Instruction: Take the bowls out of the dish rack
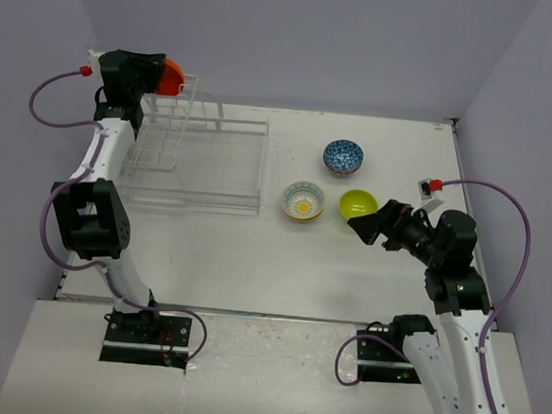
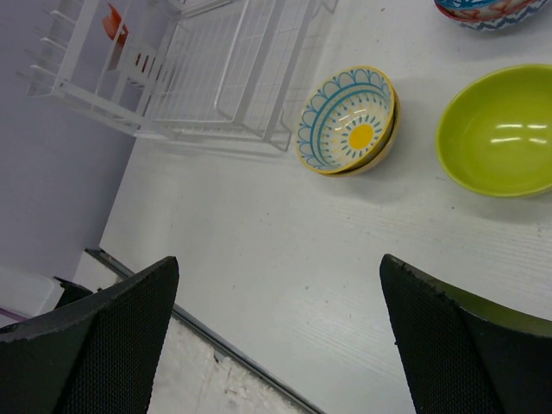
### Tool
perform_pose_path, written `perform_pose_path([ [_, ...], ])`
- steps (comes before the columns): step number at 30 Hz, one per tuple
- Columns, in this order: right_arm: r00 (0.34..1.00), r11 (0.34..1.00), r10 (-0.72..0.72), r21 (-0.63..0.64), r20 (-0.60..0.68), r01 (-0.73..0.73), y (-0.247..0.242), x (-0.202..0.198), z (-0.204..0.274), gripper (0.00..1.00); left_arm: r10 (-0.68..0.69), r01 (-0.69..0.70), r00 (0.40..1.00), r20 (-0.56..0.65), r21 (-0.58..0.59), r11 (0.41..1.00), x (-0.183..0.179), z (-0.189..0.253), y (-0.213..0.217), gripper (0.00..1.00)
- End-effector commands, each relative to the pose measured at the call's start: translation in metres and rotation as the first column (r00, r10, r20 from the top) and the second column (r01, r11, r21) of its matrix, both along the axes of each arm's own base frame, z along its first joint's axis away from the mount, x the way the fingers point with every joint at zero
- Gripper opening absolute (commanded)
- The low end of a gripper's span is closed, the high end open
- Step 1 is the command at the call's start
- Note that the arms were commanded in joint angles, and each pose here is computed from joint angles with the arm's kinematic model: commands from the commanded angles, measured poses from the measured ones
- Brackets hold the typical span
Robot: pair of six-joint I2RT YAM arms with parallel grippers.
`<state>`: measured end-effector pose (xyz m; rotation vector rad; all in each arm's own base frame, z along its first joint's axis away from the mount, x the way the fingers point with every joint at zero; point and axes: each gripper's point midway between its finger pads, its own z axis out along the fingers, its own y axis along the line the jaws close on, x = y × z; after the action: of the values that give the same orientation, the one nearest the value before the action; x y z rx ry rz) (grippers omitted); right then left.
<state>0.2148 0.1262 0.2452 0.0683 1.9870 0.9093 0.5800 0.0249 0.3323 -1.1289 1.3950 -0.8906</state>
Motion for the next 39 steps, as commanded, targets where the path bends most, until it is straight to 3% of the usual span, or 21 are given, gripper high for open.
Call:
perform_pose_path([
  [1, 0.998, 0.999, 0.031, -0.006, 0.063, -0.031, 0.003, 0.003, 0.01, 0.99, 0.007, -0.007, 0.996, 0.084, 0.004, 1.0, 0.009, 0.027, -0.001, 0.34],
  [4, 0.997, 0.999, 0.034, -0.009, 0.07, -0.034, 0.003, 0.002, 0.011, 0.99, 0.009, -0.009, 0.996, 0.086, -0.001, 1.0, 0.01, 0.027, 0.0, 0.19],
  [12, 0.997, 0.999, 0.036, -0.006, 0.074, -0.036, 0.004, 0.001, 0.012, 0.99, 0.013, -0.013, 0.994, 0.11, 0.004, 1.0, 0.003, 0.039, 0.0, 0.0],
  [35, 0.995, 0.999, 0.037, -0.003, 0.095, -0.037, 0.004, 0.001, 0.019, 0.99, -0.023, 0.013, 0.941, 0.338, 0.032, 0.999, -0.06, 0.138, -0.016, 0.0],
  [37, 0.995, 0.999, 0.032, -0.003, 0.097, -0.032, 0.003, 0.003, 0.02, 0.99, -0.087, 0.045, 0.919, 0.385, 0.118, 0.992, -0.072, 0.156, -0.027, 0.0],
  [39, 0.995, 1.0, 0.019, 0.004, 0.102, -0.019, 0.002, 0.004, 0.023, 0.99, -0.228, 0.094, 0.856, 0.463, 0.294, 0.951, -0.089, 0.188, -0.054, 0.0],
])
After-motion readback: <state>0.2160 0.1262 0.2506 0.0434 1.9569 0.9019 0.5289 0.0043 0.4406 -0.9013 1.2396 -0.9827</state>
